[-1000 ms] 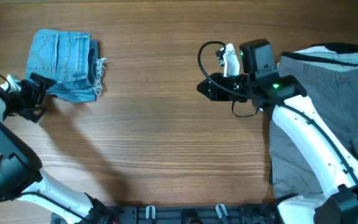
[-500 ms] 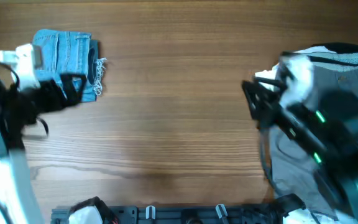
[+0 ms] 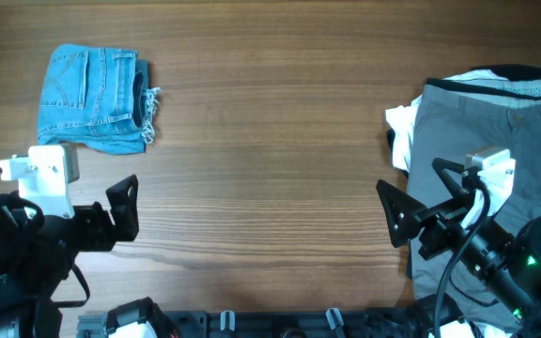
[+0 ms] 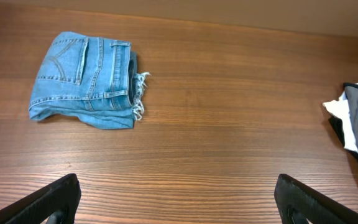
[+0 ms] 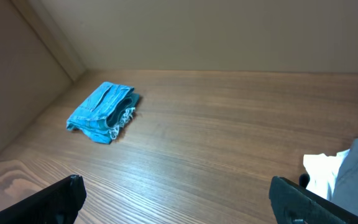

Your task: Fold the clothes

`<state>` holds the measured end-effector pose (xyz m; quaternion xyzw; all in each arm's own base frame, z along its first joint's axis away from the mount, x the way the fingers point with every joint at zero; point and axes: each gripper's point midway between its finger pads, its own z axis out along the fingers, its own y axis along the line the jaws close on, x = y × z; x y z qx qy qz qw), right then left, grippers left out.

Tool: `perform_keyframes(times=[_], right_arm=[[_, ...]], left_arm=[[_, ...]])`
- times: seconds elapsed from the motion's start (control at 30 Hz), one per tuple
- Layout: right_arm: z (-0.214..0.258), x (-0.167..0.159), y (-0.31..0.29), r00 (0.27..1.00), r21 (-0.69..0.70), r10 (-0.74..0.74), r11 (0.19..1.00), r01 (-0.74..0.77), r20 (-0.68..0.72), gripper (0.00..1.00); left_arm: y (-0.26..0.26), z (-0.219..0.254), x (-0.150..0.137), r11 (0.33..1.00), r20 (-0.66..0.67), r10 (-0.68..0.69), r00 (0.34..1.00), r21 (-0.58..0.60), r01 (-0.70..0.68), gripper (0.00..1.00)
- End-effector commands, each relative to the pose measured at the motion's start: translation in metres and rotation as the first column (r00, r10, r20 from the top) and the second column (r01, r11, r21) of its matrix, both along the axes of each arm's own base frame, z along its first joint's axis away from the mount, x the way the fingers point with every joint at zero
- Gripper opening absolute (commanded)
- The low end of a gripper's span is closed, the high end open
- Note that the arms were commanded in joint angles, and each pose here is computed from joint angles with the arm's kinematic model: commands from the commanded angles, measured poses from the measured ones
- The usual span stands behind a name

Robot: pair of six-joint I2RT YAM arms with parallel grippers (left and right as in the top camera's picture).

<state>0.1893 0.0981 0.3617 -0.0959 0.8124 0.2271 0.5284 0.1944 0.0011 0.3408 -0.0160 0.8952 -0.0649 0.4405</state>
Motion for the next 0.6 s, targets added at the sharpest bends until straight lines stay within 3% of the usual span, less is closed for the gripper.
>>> perform_keyframes(times=[0.0,0.13,0.27,0.4,0.57], right_arm=[[-0.011,0.000,-0.005,0.999,-0.040,-0.023,0.999,0.021,-0.034,1.00],[-0.031,-0.002,-0.022,0.993,-0.143,-0.087,0.987,0.075,-0.081,1.00],[-0.018,0.016,-0.022,0.994,-0.274,-0.035,0.960,0.063,0.104,1.00],[-0.029,0.030,-0.026,0.962,-0.234,-0.059,0.964,0.125,0.268,1.00],[-0.088,0.026,-0.019,0.934,-0.180,-0.015,0.980,0.084,0.357,1.00]], left_arm=[[0.001,0.000,-0.001,1.000,0.002,-0.006,1.000,0.019,0.006,1.00],[0.001,0.000,-0.001,1.000,0.002,-0.006,1.000,0.019,0.006,1.00],[0.001,0.000,-0.001,1.000,0.002,-0.006,1.000,0.019,0.006,1.00],[0.001,0.000,-0.001,1.000,0.002,-0.006,1.000,0.019,0.006,1.00],[0.001,0.000,-0.001,1.000,0.002,-0.006,1.000,0.019,0.006,1.00]])
